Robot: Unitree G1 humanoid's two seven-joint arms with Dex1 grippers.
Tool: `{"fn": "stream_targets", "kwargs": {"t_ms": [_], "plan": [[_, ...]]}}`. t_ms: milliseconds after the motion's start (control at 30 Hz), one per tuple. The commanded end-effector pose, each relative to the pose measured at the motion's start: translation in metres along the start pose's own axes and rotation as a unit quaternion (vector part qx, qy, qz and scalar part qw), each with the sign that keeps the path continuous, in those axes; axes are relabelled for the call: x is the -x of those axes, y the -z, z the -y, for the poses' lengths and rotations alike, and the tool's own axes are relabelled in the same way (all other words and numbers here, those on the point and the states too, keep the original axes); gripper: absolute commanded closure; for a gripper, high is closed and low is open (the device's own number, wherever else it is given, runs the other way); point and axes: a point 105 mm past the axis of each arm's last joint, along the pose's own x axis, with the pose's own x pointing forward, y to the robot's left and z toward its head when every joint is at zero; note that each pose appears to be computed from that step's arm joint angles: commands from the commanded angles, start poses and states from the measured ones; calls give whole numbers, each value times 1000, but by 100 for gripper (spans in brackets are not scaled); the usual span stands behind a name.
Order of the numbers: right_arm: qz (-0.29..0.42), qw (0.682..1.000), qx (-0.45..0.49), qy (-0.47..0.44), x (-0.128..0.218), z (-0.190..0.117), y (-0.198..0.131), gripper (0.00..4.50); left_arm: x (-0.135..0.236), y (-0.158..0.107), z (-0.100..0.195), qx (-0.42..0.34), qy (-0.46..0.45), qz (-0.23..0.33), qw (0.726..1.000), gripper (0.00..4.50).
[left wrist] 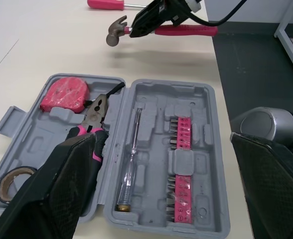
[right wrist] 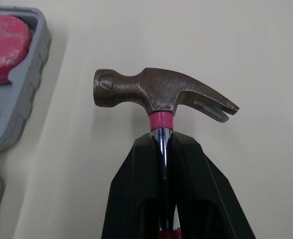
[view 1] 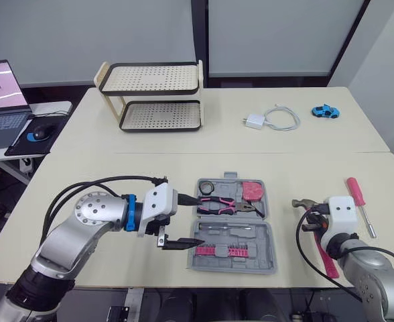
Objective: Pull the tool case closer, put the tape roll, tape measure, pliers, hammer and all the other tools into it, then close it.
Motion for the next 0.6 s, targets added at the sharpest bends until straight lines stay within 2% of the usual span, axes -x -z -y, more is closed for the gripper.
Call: {"fn": "stream_targets", "kwargs": {"t_ms": [33, 600], "plan": [[25, 1000, 9, -1, 3, -6, -7, 437, 4, -12, 1, -30, -4, 7, 1000, 0], [7, 1000, 13, -23, -14, -20, 18, 437, 2, -15, 4, -28, -5, 7, 1000, 0]]}}
